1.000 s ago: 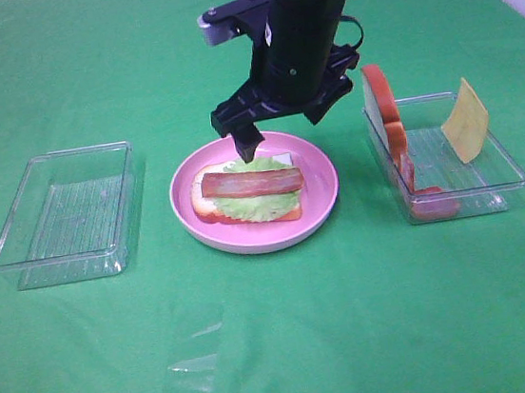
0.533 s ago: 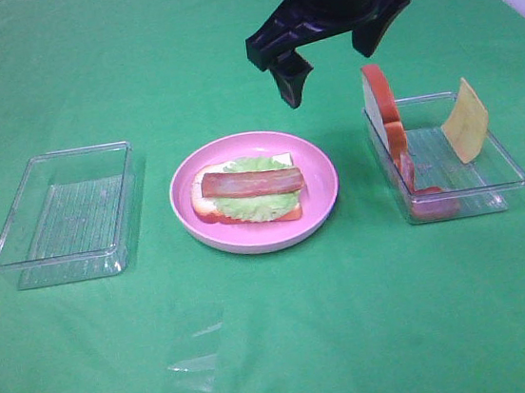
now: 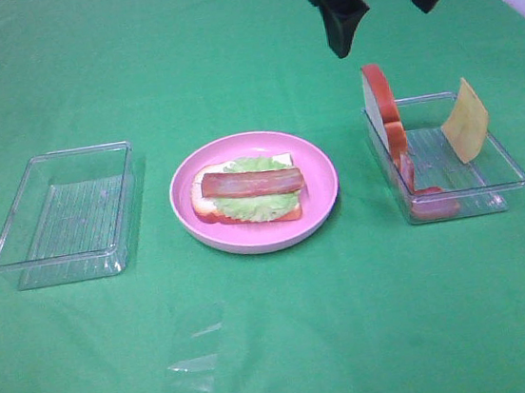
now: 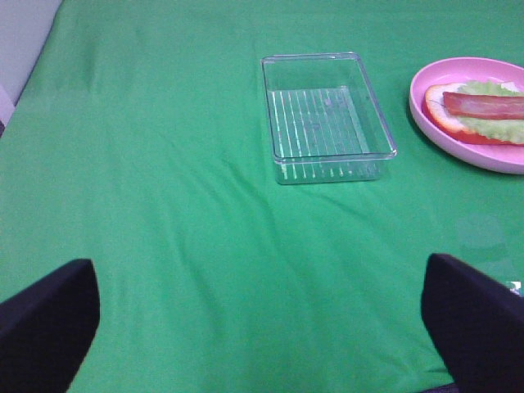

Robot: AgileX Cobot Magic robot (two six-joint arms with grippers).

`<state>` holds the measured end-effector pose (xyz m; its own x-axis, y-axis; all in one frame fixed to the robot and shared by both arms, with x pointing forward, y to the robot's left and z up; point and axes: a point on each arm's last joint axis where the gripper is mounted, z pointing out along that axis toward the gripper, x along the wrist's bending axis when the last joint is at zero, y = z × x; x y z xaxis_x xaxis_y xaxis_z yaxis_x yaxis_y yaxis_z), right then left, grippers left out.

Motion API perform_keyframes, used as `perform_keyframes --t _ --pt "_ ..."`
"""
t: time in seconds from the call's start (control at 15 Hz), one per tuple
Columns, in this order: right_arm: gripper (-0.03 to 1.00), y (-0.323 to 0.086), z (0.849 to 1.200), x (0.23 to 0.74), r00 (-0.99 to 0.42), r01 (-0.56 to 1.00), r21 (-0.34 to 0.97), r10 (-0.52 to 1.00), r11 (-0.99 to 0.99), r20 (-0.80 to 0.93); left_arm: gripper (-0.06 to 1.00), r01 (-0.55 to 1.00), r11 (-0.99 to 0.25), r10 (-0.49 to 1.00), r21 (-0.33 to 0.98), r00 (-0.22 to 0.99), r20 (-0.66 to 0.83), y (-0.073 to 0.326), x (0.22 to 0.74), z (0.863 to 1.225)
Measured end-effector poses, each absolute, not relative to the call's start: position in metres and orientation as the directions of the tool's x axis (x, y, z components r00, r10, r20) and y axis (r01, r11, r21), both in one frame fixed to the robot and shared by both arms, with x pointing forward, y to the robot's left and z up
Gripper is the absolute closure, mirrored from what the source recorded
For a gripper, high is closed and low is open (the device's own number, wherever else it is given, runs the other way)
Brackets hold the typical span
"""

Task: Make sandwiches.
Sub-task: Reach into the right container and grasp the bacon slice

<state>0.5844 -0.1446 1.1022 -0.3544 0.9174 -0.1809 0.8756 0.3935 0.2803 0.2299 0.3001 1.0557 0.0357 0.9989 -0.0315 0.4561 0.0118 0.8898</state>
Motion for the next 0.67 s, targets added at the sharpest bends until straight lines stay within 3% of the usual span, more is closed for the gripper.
perform_keyframes --t 0.27,0.4,0.67 --pt "0.05 -0.193 1.102 0.601 -0.223 0.932 0.276 0.972 0.236 -0.079 -0.05 0.456 0.012 0.999 0.89 0.036 -0.032 0.3 0.23 1.056" --pt "0.05 -0.197 1.099 0.602 -0.212 0.938 0.266 0.974 0.224 -0.074 -0.05 0.456 0.012 0.999 0.89 0.036 -0.032 0.3 0.23 1.056" --pt "0.05 -0.201 1.052 0.588 -0.212 0.969 0.113 0.975 0.219 -0.068 -0.05 0.456 0.012 0.999 0.89 0.036 -0.032 0.3 0.23 1.056"
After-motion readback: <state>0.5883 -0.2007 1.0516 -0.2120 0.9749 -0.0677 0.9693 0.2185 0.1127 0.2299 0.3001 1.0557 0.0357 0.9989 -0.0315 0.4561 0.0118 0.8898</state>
